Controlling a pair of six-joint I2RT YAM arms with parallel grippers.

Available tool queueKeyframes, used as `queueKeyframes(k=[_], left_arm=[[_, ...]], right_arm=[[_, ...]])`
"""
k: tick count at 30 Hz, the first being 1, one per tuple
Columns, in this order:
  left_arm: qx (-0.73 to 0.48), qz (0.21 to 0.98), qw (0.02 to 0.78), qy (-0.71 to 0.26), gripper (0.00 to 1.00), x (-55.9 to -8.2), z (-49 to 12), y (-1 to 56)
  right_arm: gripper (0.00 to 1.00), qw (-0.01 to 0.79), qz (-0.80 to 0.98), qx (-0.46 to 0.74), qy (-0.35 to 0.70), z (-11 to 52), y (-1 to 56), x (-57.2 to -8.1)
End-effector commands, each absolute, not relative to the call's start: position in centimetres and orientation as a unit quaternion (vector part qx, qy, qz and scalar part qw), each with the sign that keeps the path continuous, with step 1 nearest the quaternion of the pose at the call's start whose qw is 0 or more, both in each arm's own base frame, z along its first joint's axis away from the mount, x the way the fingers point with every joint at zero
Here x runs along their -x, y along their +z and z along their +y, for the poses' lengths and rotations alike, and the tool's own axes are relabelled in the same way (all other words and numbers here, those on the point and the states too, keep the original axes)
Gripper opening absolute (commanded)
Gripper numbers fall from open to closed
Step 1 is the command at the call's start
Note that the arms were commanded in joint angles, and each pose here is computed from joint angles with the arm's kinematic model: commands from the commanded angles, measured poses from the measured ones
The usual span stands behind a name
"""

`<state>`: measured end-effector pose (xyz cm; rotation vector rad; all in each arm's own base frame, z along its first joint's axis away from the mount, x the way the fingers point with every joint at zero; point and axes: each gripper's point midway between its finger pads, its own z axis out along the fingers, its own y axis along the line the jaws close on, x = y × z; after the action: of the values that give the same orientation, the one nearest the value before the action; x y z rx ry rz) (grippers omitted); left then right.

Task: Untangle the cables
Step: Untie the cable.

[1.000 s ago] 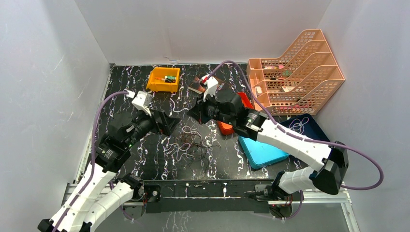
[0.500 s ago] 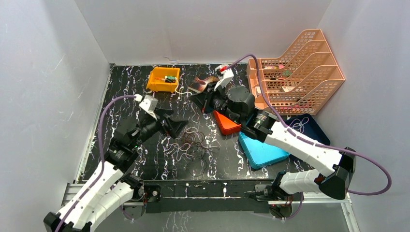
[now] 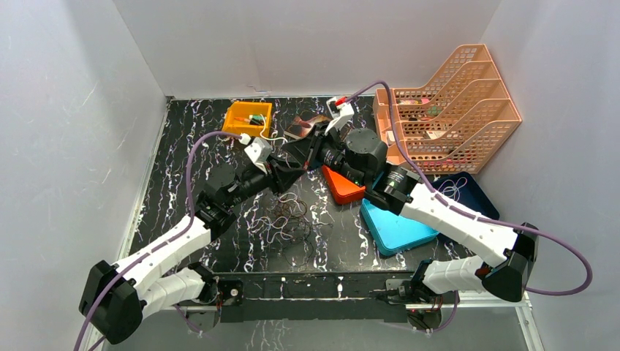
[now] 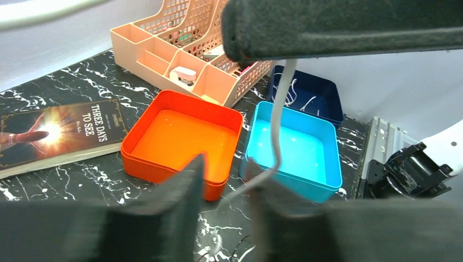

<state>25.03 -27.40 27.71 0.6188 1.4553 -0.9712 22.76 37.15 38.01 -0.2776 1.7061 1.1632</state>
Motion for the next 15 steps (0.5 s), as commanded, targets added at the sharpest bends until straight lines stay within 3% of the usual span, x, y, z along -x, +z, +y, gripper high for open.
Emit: queueKeyframes(k=[1, 5, 15], left_arm=[[-0.281, 0.583, 0.65, -0.398, 0.16, -25.6, -27.2, 31.2], [-0.283, 0.589, 0.65, -0.388, 0.0, -25.5, -26.8, 31.2], [-0.29, 0.613, 0.644, -0.353, 0.0, -24.5, -25.0, 30.3]], right_arm=[[0.0, 0.531, 0.667, 0.1, 0.512, 36.0, 41.9, -22.0], [0.0, 0.543, 0.673, 0.088, 0.494, 35.0, 41.5, -22.4], [0.0, 0.591, 0.681, 0.058, 0.429, 31.4, 41.5, -23.7]])
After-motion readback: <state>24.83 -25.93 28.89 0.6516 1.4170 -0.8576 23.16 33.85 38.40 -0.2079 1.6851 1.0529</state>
